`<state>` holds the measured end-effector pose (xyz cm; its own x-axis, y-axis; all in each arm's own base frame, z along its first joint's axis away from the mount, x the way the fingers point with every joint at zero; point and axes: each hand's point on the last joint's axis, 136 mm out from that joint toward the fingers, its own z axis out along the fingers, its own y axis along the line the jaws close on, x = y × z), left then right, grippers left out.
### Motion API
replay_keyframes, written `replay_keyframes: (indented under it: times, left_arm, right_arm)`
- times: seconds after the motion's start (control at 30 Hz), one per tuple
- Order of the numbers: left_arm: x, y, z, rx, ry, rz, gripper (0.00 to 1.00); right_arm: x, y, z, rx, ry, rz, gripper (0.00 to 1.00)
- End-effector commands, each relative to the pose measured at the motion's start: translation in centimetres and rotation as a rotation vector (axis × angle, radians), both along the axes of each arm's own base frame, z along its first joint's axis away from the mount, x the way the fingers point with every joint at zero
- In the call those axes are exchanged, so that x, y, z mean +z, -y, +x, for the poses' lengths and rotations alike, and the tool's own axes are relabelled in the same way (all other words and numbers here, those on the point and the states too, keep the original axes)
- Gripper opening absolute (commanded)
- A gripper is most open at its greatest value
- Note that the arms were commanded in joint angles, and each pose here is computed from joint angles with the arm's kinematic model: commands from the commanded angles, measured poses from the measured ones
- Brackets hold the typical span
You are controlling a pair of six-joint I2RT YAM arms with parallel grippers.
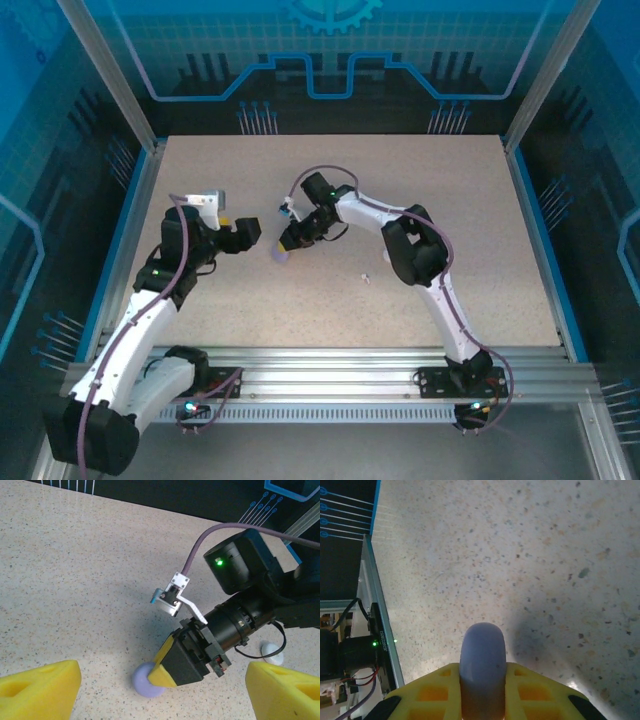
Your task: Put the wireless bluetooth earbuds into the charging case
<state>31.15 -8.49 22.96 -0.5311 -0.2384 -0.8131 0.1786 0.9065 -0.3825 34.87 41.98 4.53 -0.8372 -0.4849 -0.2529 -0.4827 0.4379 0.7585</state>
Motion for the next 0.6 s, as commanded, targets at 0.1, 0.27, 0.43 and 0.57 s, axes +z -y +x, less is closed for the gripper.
replay_keyframes:
  times: [0.1, 0.27, 0.43, 0.57]
  left_arm:
    - [1.3, -0.2, 0.3, 0.009, 0.042, -0.012, 0.86]
    - [1.5, -0.3, 0.3, 0.015, 0.058, -0.008, 0.86]
    - [1.7, -0.3, 0.1, 0.011, 0.073, -0.007, 0.86]
    - [1.7, -0.3, 0.1, 0.009, 0.074, -0.008, 0.86]
  right_arm:
    - [-1.2, 0.2, -0.1, -0.023, -0.076, -0.028, 0.18]
    - [-2.2, 0.5, -0.1, -0.029, -0.104, -0.047, 0.19]
    - [-2.5, 0.9, 0.0, -0.038, -0.112, -0.067, 0.24]
    - [-2.5, 1.2, 0.3, -0.053, -0.103, -0.080, 0.30]
